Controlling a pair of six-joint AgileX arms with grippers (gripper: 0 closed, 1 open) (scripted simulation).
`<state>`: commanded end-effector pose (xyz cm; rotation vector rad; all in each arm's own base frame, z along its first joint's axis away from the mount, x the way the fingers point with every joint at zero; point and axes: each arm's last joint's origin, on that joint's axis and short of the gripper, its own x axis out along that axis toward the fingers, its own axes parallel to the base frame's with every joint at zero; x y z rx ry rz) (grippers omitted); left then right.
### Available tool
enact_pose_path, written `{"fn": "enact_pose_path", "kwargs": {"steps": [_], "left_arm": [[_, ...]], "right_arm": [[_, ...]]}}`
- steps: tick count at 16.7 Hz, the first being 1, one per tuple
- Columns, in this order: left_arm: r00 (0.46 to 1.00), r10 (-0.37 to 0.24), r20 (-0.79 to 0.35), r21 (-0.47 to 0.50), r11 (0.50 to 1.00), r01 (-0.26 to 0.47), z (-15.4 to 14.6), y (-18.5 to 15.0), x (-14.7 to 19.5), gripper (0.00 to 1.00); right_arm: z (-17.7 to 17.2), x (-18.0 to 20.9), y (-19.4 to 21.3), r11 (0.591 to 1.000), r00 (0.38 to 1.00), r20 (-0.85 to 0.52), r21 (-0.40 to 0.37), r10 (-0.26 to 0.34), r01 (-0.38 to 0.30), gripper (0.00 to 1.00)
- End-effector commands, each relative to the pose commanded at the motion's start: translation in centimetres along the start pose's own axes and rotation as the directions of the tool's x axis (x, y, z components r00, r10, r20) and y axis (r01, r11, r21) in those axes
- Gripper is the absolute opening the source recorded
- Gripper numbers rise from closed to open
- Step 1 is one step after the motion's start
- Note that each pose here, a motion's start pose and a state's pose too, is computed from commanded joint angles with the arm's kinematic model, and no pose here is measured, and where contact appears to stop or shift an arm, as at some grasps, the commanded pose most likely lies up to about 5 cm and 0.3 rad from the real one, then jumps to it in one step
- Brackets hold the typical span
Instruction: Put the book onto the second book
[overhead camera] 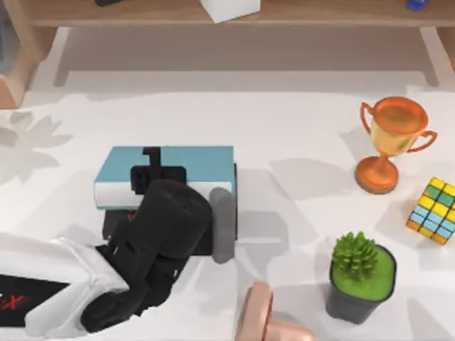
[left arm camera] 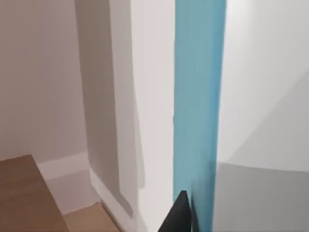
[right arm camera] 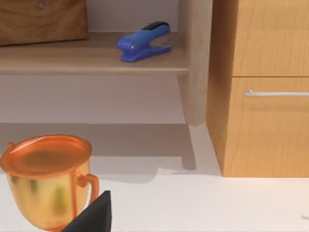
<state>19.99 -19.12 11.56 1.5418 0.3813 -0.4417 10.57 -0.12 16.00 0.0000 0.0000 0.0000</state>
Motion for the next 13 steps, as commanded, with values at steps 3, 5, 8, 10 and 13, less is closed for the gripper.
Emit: {"fn": "enact_pose_path", "kwargs": {"steps": [3,5,8,10,13], "left_arm": [[1.000,0.000,0.000,0.000,1.000,0.000,0.00,0.00,0.00,0.68],[1.000,0.000,0.000,0.000,1.000,0.000,0.00,0.00,0.00,0.83],[1.000,0.000,0.000,0.000,1.000,0.000,0.00,0.00,0.00,1.00],[1.000,0.000,0.000,0.000,1.000,0.000,0.00,0.00,0.00,1.00],[1.000,0.000,0.000,0.000,1.000,0.000,0.00,0.00,0.00,1.00]], "right_arm": [[0.00,0.00,0.00,1.000,1.000,0.000,0.000,0.000,0.000,1.00],[0.00,0.00,0.00,1.000,1.000,0.000,0.000,0.000,0.000,1.00],[0.00,0.00,0.00,1.000,1.000,0.000,0.000,0.000,0.000,1.00],[0.00,0.00,0.00,1.000,1.000,0.000,0.000,0.000,0.000,1.00],[0.00,0.00,0.00,1.000,1.000,0.000,0.000,0.000,0.000,1.00]]}}
